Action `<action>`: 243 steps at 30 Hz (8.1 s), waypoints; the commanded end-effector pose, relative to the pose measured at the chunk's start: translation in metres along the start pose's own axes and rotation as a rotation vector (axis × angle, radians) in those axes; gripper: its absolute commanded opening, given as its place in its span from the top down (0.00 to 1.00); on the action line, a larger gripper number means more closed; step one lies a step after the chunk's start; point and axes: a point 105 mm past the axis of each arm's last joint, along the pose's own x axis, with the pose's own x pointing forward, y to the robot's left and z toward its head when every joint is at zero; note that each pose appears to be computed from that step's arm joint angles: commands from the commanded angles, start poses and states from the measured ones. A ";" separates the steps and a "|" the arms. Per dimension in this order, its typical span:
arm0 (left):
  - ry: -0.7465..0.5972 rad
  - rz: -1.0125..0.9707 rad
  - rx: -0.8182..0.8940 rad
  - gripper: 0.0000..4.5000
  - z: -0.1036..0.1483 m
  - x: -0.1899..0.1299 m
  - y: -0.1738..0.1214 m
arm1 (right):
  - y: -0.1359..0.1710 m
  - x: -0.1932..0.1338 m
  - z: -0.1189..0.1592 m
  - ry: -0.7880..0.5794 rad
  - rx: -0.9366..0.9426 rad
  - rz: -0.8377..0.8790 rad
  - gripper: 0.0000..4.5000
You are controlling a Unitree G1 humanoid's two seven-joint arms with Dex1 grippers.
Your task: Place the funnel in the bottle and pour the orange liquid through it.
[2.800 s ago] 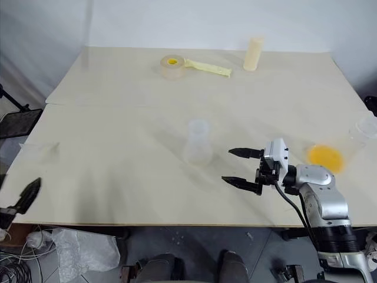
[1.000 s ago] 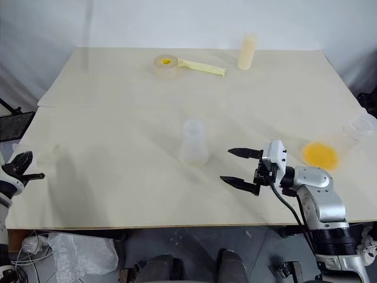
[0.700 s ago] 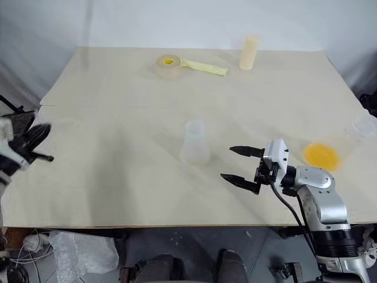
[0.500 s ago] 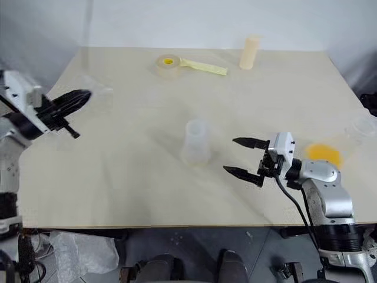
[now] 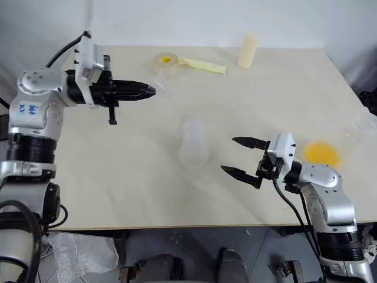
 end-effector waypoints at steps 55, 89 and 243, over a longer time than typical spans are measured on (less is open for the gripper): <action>0.158 -0.405 0.400 0.00 0.022 0.064 -0.012 | 0.009 -0.012 0.007 -0.023 -0.036 -0.155 0.00; -0.263 0.102 -0.397 0.00 -0.094 -0.044 -0.081 | 0.002 -0.178 0.010 0.130 0.011 -0.939 0.00; -0.388 0.111 -0.340 0.00 -0.082 -0.043 -0.087 | -0.058 0.109 0.101 0.145 -1.740 -0.223 0.46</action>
